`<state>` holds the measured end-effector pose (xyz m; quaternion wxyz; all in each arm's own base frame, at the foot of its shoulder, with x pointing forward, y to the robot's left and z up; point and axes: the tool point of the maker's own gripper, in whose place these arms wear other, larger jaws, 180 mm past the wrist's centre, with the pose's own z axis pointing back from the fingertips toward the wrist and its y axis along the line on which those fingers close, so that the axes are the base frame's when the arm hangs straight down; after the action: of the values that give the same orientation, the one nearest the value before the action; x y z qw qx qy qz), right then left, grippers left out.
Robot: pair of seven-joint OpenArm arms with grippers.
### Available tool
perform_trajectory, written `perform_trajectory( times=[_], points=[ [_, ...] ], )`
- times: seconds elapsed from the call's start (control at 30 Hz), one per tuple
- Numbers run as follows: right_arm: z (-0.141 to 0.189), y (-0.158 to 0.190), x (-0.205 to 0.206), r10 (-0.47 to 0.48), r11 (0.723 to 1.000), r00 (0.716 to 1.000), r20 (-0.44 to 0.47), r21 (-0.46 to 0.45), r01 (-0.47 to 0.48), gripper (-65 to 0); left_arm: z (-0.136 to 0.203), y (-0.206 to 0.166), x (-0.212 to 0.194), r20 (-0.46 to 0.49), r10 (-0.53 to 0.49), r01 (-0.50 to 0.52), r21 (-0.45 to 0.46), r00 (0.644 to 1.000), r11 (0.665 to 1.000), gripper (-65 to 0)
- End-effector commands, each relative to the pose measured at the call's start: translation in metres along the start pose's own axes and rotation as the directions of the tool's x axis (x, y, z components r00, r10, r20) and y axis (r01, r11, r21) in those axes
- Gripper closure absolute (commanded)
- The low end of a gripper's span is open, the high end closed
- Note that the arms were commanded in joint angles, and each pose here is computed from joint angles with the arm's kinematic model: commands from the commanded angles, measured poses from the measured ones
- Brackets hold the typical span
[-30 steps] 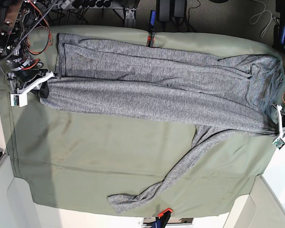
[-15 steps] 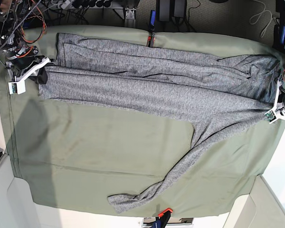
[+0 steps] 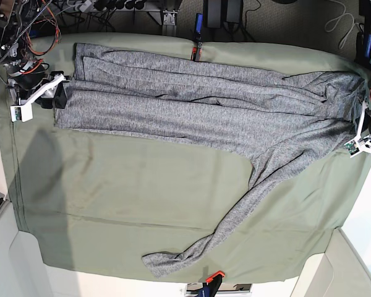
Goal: Fold the T-shirt properly
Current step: 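Lift the hem with both grippers and fold it over toward the collar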
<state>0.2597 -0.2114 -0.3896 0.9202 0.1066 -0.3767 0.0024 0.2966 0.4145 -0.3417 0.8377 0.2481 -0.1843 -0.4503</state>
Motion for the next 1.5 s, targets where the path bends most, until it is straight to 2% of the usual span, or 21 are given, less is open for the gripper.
perform_trajectory(
  times=[0.0,0.07,0.13,0.23,0.3,0.5,0.7,0.8,0.93,0.97,1.07,1.1,1.2,1.27,1.37,1.47],
  points=[
    [0.004,-0.002,0.016,0.013,1.000,0.999,0.046,-0.003,-0.013,-21.5,0.011,0.025,0.010,0.038,0.018,-0.020,0.046,0.999,0.999,-22.8],
    [0.004,-0.002,0.017,0.006,1.000,0.999,0.052,0.003,-0.006,-21.5,0.021,0.030,0.044,0.146,0.069,-0.075,0.031,0.987,0.997,-22.8],
    [0.005,-0.003,0.018,-0.006,1.000,0.998,0.060,0.005,0.006,-21.5,0.036,0.039,0.089,0.274,0.085,-0.099,0.037,0.958,0.994,-22.8],
    [0.008,-0.005,0.021,-0.029,1.000,0.997,0.078,0.012,0.028,-21.5,0.057,0.055,0.152,0.449,0.125,-0.160,0.040,0.885,0.986,-22.8],
    [0.008,-0.005,0.022,-0.035,0.999,0.996,0.081,0.015,0.034,-21.5,0.063,0.061,0.180,0.516,0.153,-0.198,0.033,0.843,0.980,-22.8],
    [0.008,-0.005,0.023,-0.033,0.999,0.996,0.087,0.012,0.032,-21.5,0.036,0.056,0.214,0.564,0.289,-0.314,-0.056,0.774,0.948,-22.8],
    [0.008,-0.006,0.024,-0.028,1.000,0.996,0.090,0.006,0.028,-21.5,-0.008,0.048,0.227,0.509,0.446,-0.433,-0.151,0.737,0.888,-22.8],
    [0.008,-0.006,0.025,-0.029,1.000,0.995,0.095,0.007,0.028,-21.5,-0.019,0.046,0.225,0.484,0.471,-0.446,-0.175,0.738,0.878,-22.8],
    [0.008,-0.006,0.027,-0.027,1.000,0.995,0.101,0.007,0.026,-21.3,-0.015,0.046,0.223,0.478,0.452,-0.425,-0.171,0.754,0.889,-22.7],
    [0.008,-0.006,0.027,-0.027,1.000,0.994,0.103,0.007,0.026,-18.9,-0.010,0.044,0.224,0.480,0.428,-0.395,-0.175,0.766,0.902,-22.3],
    [0.009,-0.008,0.021,-0.028,1.000,0.997,0.073,0.003,0.028,-2.9,0.016,0.037,0.224,0.485,0.379,-0.330,-0.187,0.788,0.925,-17.6],
    [0.010,-0.008,0.019,-0.022,1.000,0.998,0.057,0.003,0.022,0.0,0.029,0.032,0.223,0.487,0.362,-0.303,-0.198,0.795,0.932,-15.6],
    [0.023,-0.003,0.016,0.005,1.000,1.000,0.021,0.029,-0.006,0.0,0.064,0.009,0.207,0.469,0.215,-0.157,-0.160,0.857,0.975,-13.4],
    [0.041,-0.003,0.018,0.010,1.000,0.999,0.047,0.025,-0.011,0.0,0.083,-0.012,0.188,0.438,0.105,-0.050,-0.137,0.893,0.989,-13.3],
    [0.071,-0.009,0.013,0.030,1.000,0.998,0.061,-0.005,-0.029,0.0,0.106,-0.045,0.161,0.386,-0.025,0.082,-0.132,0.922,0.988,-12.1],
    [0.097,-0.010,0.000,0.042,0.999,0.998,0.041,-0.024,-0.041,0.0,0.118,-0.074,0.140,0.350,-0.066,0.133,-0.173,0.934,0.976,-9.7]
  ],
)
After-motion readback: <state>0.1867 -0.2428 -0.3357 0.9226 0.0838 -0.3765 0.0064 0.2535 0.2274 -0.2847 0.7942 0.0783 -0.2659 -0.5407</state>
